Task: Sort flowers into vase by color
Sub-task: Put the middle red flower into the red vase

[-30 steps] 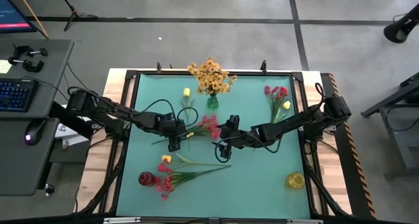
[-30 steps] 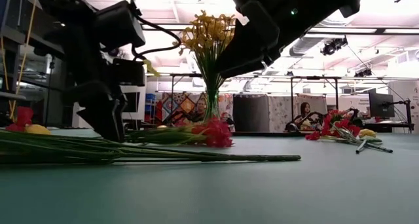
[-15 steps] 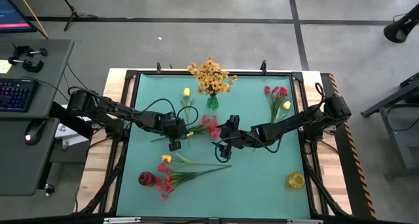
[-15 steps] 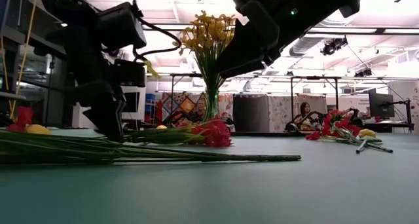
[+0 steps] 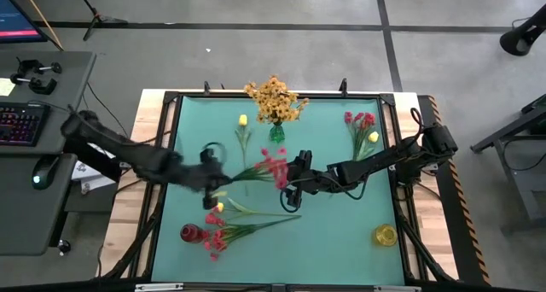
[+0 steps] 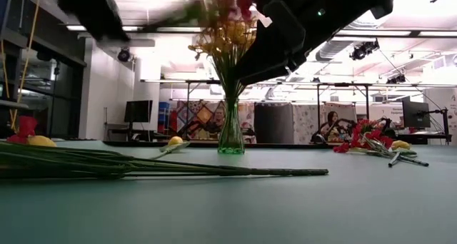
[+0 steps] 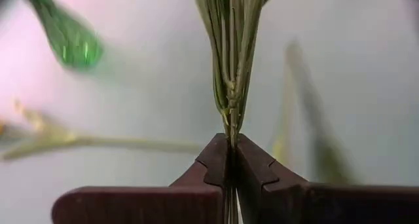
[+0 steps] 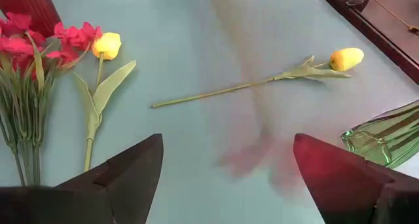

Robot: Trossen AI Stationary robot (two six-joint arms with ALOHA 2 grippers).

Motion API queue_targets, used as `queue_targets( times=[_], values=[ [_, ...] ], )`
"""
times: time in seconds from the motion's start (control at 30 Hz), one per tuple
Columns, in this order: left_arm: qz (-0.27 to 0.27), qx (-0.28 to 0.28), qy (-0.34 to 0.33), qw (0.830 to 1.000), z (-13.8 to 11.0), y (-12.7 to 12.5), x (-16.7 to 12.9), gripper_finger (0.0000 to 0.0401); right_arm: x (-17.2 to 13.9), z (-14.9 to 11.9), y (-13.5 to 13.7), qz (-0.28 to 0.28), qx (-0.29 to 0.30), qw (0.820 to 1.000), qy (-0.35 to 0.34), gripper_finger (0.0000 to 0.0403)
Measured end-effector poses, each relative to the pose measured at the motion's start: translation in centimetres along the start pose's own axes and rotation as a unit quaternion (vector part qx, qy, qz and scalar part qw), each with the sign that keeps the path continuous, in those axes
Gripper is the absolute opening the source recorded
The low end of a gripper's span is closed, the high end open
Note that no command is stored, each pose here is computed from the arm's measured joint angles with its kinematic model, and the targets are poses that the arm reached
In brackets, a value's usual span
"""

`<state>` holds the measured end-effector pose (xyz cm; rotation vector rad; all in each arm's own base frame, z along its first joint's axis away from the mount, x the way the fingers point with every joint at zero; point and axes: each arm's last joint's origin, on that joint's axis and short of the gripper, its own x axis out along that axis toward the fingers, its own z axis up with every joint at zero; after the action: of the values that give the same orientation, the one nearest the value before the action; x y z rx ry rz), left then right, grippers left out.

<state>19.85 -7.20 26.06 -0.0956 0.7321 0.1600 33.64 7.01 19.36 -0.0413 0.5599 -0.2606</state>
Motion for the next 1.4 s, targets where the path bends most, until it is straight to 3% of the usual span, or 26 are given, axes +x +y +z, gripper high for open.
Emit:
queue_targets(
  times=[0.2,0.43,0.73,1.03,1.2,1.4],
  values=[
    [-0.046,-0.005,-0.182,0.982,-2.1,-3.7,-5.2,0.0001,0.0,0.0,0.0,0.002,0.002,1.000,0.000,0.0330],
    [-0.014,-0.003,-0.312,0.950,-5.1,-7.5,-7.8,0.0000,0.0,0.3,0.1,0.004,0.009,1.000,-0.012,0.0330],
    [0.035,-0.030,-0.361,0.931,-8.6,-10.5,-10.3,0.0000,0.0,0.3,0.1,0.004,0.009,1.000,-0.013,0.0330],
    [-0.021,-0.072,-0.360,0.930,-10.2,-12.1,-11.1,0.0000,0.0,0.3,0.1,0.004,0.020,1.000,-0.013,0.0330],
    [-0.038,-0.052,-0.358,0.931,-11.1,-12.5,-11.8,0.0000,0.0,0.3,0.1,0.004,0.020,1.000,-0.013,0.0330],
    [-0.014,-0.016,-0.360,0.933,-11.5,-13.0,-10.8,0.0000,0.0,0.3,0.1,0.004,0.020,1.000,-0.013,0.0330]
  ],
)
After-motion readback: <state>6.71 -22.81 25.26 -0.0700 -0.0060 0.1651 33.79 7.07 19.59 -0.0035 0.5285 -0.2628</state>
